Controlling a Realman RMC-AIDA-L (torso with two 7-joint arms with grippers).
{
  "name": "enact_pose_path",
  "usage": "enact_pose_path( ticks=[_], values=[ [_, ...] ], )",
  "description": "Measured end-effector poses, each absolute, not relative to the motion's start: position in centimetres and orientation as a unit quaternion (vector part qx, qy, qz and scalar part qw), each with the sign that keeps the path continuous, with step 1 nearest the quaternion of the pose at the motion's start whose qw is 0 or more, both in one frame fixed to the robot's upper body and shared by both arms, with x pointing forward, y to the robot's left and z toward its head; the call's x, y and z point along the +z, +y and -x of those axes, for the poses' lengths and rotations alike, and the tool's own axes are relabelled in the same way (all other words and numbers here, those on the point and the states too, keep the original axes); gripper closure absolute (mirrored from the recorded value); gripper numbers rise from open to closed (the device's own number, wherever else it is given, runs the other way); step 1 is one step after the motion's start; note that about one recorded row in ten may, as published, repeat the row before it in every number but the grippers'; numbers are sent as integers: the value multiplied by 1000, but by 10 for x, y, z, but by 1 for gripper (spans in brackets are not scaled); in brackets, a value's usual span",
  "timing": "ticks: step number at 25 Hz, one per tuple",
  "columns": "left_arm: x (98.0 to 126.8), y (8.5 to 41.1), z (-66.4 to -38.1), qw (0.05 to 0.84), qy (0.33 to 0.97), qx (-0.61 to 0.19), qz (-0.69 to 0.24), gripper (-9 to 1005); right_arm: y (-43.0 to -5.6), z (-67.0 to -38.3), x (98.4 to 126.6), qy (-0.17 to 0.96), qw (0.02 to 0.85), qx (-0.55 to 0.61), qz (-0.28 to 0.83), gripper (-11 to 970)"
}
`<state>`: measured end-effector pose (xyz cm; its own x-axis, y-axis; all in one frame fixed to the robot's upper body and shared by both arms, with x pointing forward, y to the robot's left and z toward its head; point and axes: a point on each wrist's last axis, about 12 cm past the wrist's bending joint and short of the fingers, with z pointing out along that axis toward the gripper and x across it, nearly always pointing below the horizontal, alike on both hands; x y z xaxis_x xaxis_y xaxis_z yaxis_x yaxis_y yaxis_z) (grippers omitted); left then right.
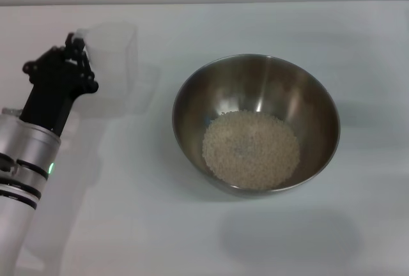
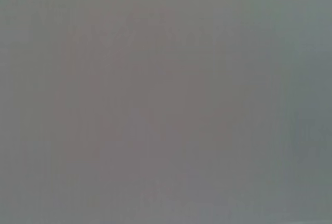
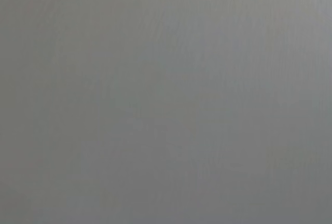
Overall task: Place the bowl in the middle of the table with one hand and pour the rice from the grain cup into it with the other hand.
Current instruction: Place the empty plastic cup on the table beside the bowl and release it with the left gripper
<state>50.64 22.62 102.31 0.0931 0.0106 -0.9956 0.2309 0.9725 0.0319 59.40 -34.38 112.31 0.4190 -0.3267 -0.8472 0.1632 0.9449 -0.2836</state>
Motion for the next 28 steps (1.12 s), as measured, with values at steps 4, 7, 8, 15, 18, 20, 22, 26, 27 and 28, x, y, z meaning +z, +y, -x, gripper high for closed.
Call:
enact_pose_path(
  ticks=[4,7,8,15,18,20,22,26,27,28],
  values=[
    [1011,230,-508,697,709,-87,-72,966,-342,-594,1123,517,840,-145,80,415],
    [1007,235,-509,683,723,-91,-53,966,-342,-594,1123,517,840,-144,80,415],
    [1005,237,-510,676,730,-94,-42,966,-342,-594,1123,517,840,-144,80,415],
    [1003,240,-509,669,736,-104,-26,965,-341,-593,1123,517,840,-143,84,415],
    [1002,241,-508,667,737,-103,-24,964,-341,-593,1123,516,840,-143,83,415],
    [1001,243,-508,667,738,-100,-24,964,-341,-594,1123,516,840,-143,83,415],
    [1001,244,-508,667,738,-99,-25,963,-341,-594,1124,514,842,-143,84,415],
    [1001,244,-508,666,739,-99,-25,962,-341,-593,1125,512,842,-144,85,415],
    [1001,244,-508,666,739,-99,-25,961,-341,-593,1125,512,842,-144,85,415],
    [1001,244,-508,666,739,-99,-25,961,-341,-593,1125,512,842,-144,85,415]
  ],
)
